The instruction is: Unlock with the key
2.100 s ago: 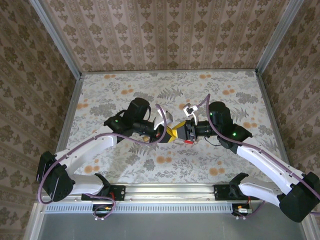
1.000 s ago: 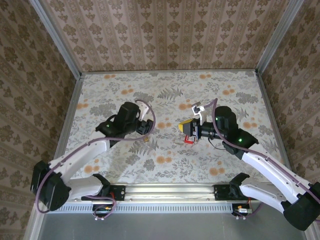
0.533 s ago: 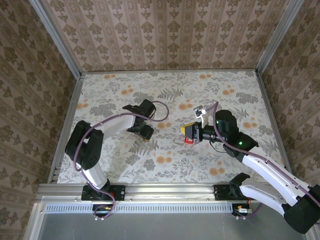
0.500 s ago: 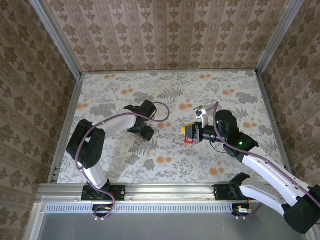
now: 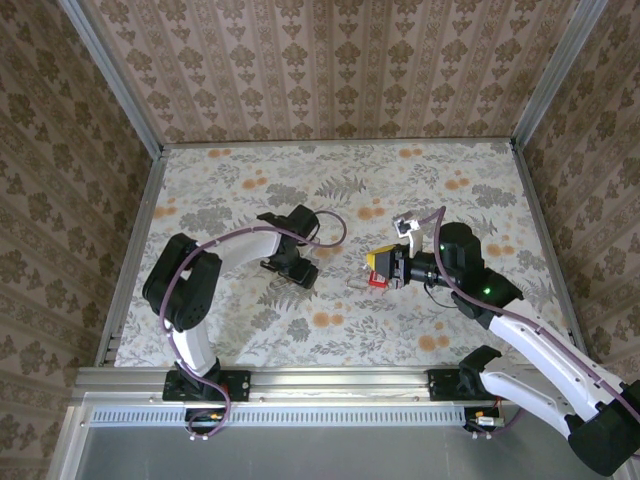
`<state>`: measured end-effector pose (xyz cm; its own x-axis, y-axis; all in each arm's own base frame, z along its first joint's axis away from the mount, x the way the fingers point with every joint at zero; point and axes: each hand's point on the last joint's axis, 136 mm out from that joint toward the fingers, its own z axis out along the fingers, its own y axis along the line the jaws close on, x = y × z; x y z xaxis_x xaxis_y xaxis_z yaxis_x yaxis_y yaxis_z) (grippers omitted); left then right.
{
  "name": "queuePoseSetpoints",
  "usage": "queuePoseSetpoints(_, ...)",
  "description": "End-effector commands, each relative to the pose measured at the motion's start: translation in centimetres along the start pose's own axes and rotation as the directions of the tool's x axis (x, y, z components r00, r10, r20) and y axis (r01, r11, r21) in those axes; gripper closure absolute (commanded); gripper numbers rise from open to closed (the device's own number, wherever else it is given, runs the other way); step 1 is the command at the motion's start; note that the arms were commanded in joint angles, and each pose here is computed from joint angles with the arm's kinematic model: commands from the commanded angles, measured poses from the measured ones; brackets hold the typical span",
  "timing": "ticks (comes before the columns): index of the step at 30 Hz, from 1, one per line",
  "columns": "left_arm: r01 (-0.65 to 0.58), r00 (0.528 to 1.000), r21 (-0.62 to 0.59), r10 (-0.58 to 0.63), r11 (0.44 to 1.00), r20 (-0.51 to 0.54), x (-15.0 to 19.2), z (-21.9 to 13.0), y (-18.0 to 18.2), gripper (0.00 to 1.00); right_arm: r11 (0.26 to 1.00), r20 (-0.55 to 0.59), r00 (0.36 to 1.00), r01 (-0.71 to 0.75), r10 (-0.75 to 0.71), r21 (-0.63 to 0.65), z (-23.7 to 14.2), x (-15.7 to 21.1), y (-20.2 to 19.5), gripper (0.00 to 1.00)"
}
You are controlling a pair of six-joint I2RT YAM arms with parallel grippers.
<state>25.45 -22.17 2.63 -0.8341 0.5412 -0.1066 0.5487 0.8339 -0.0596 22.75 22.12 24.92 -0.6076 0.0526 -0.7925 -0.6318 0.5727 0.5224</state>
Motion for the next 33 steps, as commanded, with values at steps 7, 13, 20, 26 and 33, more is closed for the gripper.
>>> queuePoseSetpoints(7,0.07,0.997,0.092,-0.069,0.993,-0.021,1.6,-0.6,-1.3,0.29,1.0,0.0,1.0,-0.014,0.014,-0.02,0.1,-0.1,0.2,1.0)
queuePoseSetpoints(13,0.069,0.998,0.036,-0.069,0.997,-0.013,1.4,-1.1,-0.4,0.29,1.0,0.0,1.0,-0.019,0.019,-0.019,0.2,-0.1,0.1,1.0)
queuePoseSetpoints(20,0.053,0.997,-0.108,-0.059,0.993,-0.055,1.5,-0.2,1.4,0.39,1.0,0.005,1.0,-0.016,0.016,-0.021,0.0,-0.1,0.2,1.0)
queuePoseSetpoints(26,0.037,0.998,-0.089,-0.042,0.995,-0.052,0.7,0.6,0.9,0.47,1.0,0.002,1.0,-0.019,0.019,-0.022,-0.1,0.1,0.2,1.0)
queuePoseSetpoints(33,0.053,0.998,-0.091,-0.057,0.994,-0.038,0.4,1.0,1.5,0.52,1.0,0.003,1.0,-0.022,0.022,-0.019,-0.2,0.5,0.1,1.0)
